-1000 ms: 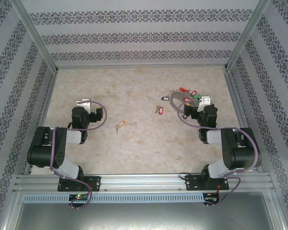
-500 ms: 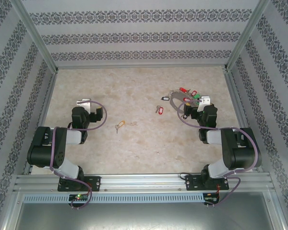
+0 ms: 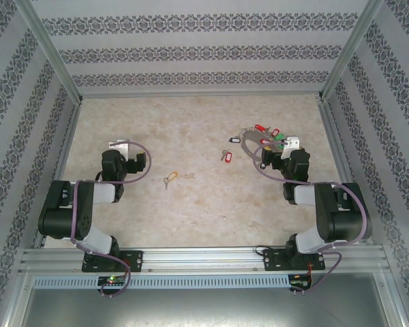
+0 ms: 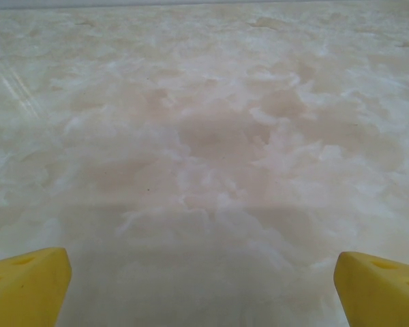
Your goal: Put the keys on the keyring
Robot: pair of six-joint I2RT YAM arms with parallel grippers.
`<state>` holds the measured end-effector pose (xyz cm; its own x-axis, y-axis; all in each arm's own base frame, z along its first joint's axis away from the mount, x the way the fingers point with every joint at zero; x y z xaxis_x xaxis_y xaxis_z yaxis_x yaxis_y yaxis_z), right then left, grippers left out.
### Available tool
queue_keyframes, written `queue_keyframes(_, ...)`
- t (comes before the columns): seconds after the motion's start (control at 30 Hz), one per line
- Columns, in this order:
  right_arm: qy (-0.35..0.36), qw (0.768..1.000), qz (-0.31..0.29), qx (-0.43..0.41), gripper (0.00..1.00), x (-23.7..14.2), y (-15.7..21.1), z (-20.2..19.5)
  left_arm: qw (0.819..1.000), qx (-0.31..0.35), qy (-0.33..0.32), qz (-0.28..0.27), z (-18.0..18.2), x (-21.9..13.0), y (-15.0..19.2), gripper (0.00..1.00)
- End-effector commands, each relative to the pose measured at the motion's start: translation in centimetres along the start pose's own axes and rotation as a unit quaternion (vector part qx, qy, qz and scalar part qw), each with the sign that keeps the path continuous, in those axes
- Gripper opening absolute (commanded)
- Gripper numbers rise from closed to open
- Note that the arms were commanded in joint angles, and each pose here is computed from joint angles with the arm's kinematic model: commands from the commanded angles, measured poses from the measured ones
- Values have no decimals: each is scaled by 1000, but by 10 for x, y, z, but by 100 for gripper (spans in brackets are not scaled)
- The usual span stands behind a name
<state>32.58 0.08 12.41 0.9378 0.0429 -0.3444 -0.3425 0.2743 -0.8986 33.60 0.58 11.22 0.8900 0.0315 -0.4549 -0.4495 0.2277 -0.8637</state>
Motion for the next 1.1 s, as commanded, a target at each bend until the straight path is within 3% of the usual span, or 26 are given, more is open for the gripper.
queue_keyframes(0.0, -18, 1000, -10, 18, 98, -9, -35, 8, 1000, -21, -11, 16, 15, -13, -37, 99)
queue_keyframes(0.1, -2, 1000, -26, 15, 98, -26, -66, 13, 998, -65, -5, -24, 19, -34, -65, 99)
queue_keyframes(0.17, -5, 999, -31, 13, 98, -35, -82, 18, 995, -97, -1, -13, 23, -47, -83, 99)
queue_keyframes(0.23, 17, 999, -14, 39, 98, -39, -96, 19, 993, -118, 0, -2, 28, -62, -100, 99)
queue_keyframes(0.33, 99, 988, 38, 113, 98, -42, -107, 9, 985, -167, -25, -31, 38, -90, -120, 99)
queue_keyframes(0.4, 152, 972, 100, 146, 95, -43, -108, 3, 962, -254, -94, -24, 53, -117, -114, 99)
queue_keyframes(0.47, 174, 962, 151, 148, 92, -38, -103, 1, 908, -370, -195, 13, 68, -143, -92, 99)
queue_keyframes(0.5, 179, 957, 174, 151, 92, -35, -99, 0, 911, -365, -192, 15, 70, -148, -91, 99)
queue_keyframes(0.57, 178, 945, 211, 174, 89, -30, -91, 0, 948, -283, -142, 21, 65, -151, -94, 100)
queue_keyframes(0.63, 156, 936, 242, 201, 85, -24, -84, 4, 958, -252, -125, 49, 60, -152, -89, 99)
queue_keyframes(0.73, 164, 923, 268, 224, 82, -12, -75, 2, 974, -201, -39, 99, 41, -139, -80, 100)
queue_keyframes(0.9, 190, 892, 310, 268, 72, 16, -53, -12, 970, -185, 53, 149, 21, -125, -71, 100)
queue_keyframes(1.07, 207, 862, 368, 281, 60, 45, -24, -19, 968, -190, 85, 137, 13, -120, -69, 100)
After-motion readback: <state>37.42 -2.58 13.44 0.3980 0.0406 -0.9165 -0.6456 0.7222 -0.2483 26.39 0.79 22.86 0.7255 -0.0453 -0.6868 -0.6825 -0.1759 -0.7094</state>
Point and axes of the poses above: each hand's point on the last joint's axis, 136 mm out from that joint toward the fingers, its own x axis out along the fingers, its own z axis along the line the jaws close on, y = z × x, the point moved 7 cm from there along -x, back along the fingers, and after that the axes turned 14 degrees about x, right-handed, at the moved point
